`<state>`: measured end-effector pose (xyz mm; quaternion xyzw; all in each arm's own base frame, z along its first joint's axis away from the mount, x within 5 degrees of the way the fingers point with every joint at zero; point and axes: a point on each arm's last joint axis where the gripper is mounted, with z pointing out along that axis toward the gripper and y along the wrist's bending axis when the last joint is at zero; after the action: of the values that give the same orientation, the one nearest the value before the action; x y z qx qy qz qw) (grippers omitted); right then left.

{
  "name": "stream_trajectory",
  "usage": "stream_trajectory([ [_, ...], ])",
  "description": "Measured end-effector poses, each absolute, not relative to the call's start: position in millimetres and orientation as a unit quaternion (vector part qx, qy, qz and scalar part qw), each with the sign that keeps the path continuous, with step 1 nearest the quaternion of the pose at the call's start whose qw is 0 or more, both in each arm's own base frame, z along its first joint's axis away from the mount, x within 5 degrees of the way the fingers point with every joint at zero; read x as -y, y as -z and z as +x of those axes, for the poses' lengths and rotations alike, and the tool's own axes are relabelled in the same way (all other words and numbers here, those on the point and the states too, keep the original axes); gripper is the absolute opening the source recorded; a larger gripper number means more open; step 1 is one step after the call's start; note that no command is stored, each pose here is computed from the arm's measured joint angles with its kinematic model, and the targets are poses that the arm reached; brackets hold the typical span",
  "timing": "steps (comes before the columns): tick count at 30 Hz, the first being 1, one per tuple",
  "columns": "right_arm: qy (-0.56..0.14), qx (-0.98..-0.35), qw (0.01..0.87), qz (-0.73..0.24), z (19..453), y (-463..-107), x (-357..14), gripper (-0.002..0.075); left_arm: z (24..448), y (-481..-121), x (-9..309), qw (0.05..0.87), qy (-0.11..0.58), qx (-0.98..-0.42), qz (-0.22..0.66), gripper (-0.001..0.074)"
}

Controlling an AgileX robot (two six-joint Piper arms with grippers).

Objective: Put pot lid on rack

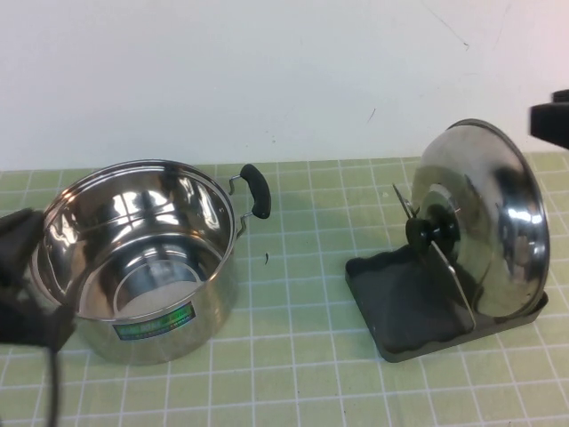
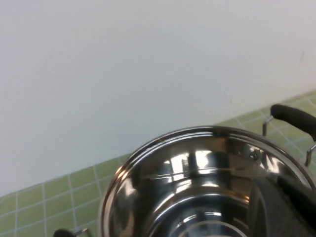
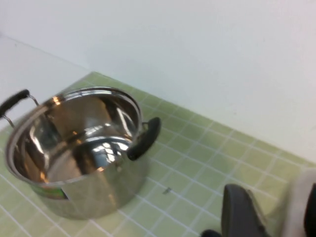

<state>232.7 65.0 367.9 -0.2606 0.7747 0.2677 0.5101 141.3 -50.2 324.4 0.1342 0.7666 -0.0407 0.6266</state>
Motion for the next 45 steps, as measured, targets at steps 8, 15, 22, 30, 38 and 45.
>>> stream_trajectory([
  [8, -0.166, -0.731, 0.604, -0.272, 153.8, -385.0, -52.7, 0.015, 89.6, -290.3, 13.7, 0.622, 0.064, -0.78, 0.033, -0.0001],
  [15, -0.125, -0.695, 0.653, -0.275, 90.5, -352.4, -48.7, 0.001, 52.7, -270.0, -16.7, 0.642, 0.057, -0.763, -0.041, -0.0001],
  [22, -0.129, -0.658, 0.693, -0.265, 53.5, -334.3, -48.7, -0.0001, 34.3, -260.4, -39.1, 0.634, 0.014, -0.766, -0.104, -0.0001],
  [30, -0.127, -0.646, 0.704, -0.266, 46.1, -333.7, -48.8, -0.0001, 33.6, -259.4, -40.4, 0.63, 0.01, -0.769, -0.109, -0.0001],
  [38, -0.128, -0.646, 0.704, -0.265, 46.1, -333.8, -48.9, -0.0001, 33.6, -259.4, -40.4, 0.63, 0.01, -0.769, -0.109, -0.0001],
  [45, -0.123, -0.659, 0.709, -0.22, 53.6, -324.4, -42.9, -0.0001, 33.6, -259.4, -40.4, 0.63, 0.01, -0.769, -0.109, -0.0002],
])
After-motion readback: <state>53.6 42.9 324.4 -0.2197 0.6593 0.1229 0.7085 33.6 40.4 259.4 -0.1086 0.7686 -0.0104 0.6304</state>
